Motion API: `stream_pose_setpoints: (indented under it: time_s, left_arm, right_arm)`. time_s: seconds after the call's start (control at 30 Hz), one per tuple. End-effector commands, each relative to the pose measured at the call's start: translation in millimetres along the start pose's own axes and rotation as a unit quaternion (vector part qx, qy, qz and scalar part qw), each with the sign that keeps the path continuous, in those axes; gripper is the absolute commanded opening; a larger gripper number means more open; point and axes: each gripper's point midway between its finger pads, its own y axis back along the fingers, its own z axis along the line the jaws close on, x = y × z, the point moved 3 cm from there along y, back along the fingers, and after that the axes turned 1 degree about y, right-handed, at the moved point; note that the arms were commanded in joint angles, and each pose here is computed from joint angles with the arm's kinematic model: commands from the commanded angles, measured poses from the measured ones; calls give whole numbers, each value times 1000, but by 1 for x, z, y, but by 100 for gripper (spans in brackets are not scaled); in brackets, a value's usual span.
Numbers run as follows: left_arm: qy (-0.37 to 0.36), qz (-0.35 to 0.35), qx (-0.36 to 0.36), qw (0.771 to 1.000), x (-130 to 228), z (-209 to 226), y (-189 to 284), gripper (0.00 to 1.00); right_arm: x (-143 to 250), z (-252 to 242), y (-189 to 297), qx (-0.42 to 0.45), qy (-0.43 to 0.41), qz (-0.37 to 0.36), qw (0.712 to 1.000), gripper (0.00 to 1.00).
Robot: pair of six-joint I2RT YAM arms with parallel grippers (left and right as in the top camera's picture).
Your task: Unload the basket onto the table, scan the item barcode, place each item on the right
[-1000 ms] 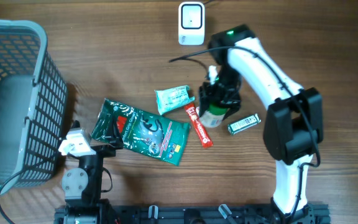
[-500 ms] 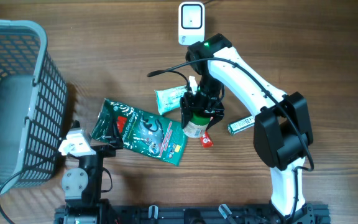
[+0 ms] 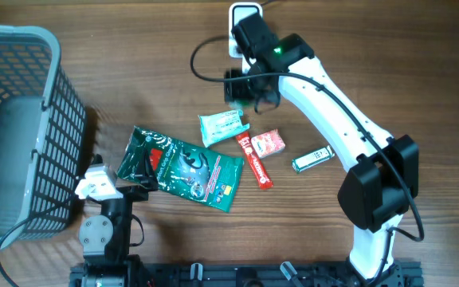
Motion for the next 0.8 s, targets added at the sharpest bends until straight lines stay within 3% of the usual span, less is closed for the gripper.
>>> stream_pose_setpoints:
  time_s: [0.0,0.17,0.3,0.53,0.77]
  left_arm:
    - [-10,2,7,1000,3,-2,0,100]
    - [-10,2,7,1000,3,-2,0,100]
    - [-10,2,7,1000,3,-2,0,100]
    - [-10,2,7,1000,3,-2,0,100]
    - [-10,2,7,1000,3,-2,0,100]
  right_arm:
    - [-56,-16,18,78,-25,-168,982,63]
    - [-105,-21,7,105,-9,-325,940,64]
    - [-134,-19,-24,103,20,-404,909,68]
    - [-152,-27,-58,97,34,-458,883,70]
    - [-157,-25,-53,88,28,-477,874,69]
